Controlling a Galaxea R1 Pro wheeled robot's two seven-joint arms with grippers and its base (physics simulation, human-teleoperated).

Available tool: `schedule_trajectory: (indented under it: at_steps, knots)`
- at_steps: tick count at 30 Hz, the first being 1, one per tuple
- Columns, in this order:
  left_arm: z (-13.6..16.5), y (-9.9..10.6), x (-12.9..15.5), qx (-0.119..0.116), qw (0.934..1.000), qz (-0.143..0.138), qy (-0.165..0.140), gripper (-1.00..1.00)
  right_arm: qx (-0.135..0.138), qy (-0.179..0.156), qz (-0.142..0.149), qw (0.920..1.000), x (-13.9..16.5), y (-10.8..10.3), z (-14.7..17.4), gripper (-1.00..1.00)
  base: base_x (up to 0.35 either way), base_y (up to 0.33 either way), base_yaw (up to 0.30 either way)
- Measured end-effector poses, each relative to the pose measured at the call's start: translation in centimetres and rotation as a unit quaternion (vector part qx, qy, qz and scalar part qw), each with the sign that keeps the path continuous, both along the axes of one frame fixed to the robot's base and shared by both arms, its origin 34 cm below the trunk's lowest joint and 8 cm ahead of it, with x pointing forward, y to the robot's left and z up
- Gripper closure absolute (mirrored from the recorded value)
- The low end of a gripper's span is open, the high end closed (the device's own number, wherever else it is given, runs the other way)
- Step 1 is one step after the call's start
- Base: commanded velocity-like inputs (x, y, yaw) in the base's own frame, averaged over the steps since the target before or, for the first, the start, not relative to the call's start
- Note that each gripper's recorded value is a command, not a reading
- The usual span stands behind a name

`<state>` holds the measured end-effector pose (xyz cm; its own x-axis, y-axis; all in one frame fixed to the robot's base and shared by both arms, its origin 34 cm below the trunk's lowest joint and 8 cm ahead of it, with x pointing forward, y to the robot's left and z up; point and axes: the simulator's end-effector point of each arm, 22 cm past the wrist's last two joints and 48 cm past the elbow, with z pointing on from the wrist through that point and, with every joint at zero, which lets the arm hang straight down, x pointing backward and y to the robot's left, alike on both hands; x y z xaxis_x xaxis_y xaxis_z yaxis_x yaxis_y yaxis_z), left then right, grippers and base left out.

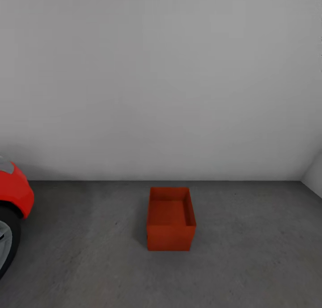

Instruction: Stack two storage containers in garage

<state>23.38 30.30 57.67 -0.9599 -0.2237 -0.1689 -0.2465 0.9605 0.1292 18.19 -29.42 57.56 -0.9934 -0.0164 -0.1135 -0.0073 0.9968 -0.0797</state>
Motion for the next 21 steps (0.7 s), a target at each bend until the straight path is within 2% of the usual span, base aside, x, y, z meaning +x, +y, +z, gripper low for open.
schedule_trajectory:
  at_steps: [21]
  knots:
    - [0.4,0.2,1.4,0.001,0.9998,0.000,-0.018,-1.00,0.001,-0.016,0.000,0.9999,1.3,0.0,0.2,-1.00,0.000,0.000,0.000]
